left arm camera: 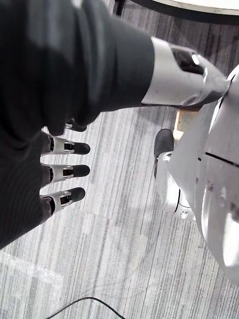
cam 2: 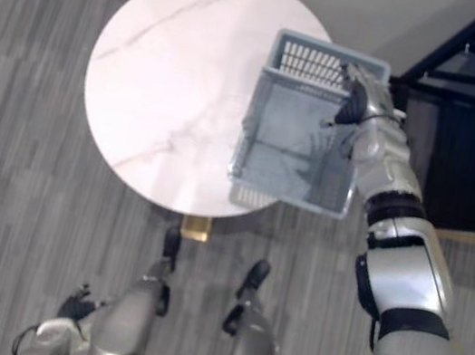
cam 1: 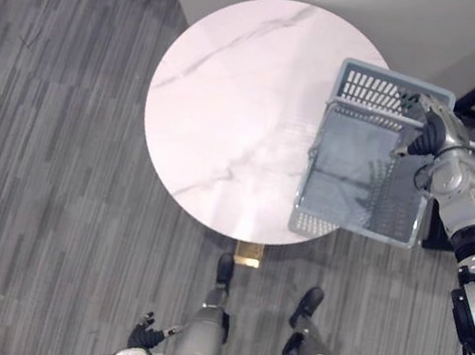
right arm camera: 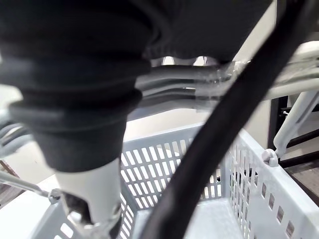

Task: Pick vegetable in the basket

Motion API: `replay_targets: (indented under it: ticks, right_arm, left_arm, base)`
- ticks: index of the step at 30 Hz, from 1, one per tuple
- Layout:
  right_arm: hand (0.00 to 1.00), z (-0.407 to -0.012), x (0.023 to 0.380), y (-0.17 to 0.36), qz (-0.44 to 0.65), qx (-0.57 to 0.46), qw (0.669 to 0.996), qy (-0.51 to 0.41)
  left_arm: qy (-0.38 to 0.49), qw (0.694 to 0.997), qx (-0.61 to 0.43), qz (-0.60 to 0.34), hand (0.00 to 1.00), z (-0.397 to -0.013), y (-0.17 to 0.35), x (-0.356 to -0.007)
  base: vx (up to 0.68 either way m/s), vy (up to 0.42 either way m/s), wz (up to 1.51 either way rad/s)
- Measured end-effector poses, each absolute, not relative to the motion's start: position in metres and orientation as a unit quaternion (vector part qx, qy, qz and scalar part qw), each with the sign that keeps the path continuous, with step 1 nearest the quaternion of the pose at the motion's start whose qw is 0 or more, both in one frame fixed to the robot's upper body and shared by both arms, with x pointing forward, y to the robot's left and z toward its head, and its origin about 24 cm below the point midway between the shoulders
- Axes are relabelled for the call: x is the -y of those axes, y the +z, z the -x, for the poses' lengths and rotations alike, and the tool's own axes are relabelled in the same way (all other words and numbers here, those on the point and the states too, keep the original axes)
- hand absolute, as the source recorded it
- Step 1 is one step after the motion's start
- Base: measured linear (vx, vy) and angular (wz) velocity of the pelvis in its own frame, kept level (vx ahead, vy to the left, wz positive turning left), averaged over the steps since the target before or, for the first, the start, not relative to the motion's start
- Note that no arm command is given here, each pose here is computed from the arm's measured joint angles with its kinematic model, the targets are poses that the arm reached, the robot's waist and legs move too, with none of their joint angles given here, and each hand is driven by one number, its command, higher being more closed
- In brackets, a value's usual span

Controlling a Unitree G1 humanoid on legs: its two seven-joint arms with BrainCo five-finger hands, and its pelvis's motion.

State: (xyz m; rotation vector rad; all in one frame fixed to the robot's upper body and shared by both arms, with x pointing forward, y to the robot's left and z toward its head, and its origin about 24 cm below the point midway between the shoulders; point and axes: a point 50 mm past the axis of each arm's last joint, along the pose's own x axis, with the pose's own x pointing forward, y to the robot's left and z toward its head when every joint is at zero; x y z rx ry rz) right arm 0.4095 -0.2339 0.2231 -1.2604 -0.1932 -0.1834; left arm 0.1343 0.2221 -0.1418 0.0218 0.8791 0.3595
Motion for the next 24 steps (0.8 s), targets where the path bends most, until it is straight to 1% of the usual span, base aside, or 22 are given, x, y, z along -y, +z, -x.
replay_targets:
  ticks: [2,3,18,21,24]
  right_arm:
    - [0.00,-0.4095,0.2340,0.2231,0.588,0.090,0.800,-0.086]
    - [1.00,-0.4095,0.2340,0.2230,0.588,0.090,0.800,-0.086]
    - [1.00,-0.4124,0.2301,0.2192,0.584,0.078,0.803,-0.083]
    - [1.00,-0.4131,0.2276,0.2169,0.598,0.074,0.794,-0.080]
    - [1.00,-0.4133,0.2280,0.2146,0.600,0.068,0.793,-0.079]
  left_arm:
    - [0.173,0.890,-0.423,-0.010,0.00,-0.1349,-0.1417,-0.2218]
    - [0.173,0.890,-0.422,-0.010,0.00,-0.1351,-0.1416,-0.2218]
    - [0.172,0.890,-0.421,-0.014,0.00,-0.1369,-0.1412,-0.2210]
    - [0.174,0.890,-0.420,-0.016,0.00,-0.1377,-0.1409,-0.2210]
    - [0.173,0.890,-0.422,-0.022,0.00,-0.1405,-0.1406,-0.2193]
  base:
    - [0.00,0.000,0.00]
    - [0.00,0.000,0.00]
    - [0.00,0.000,0.00]
    - [0.00,0.000,0.00]
    - [0.00,0.000,0.00]
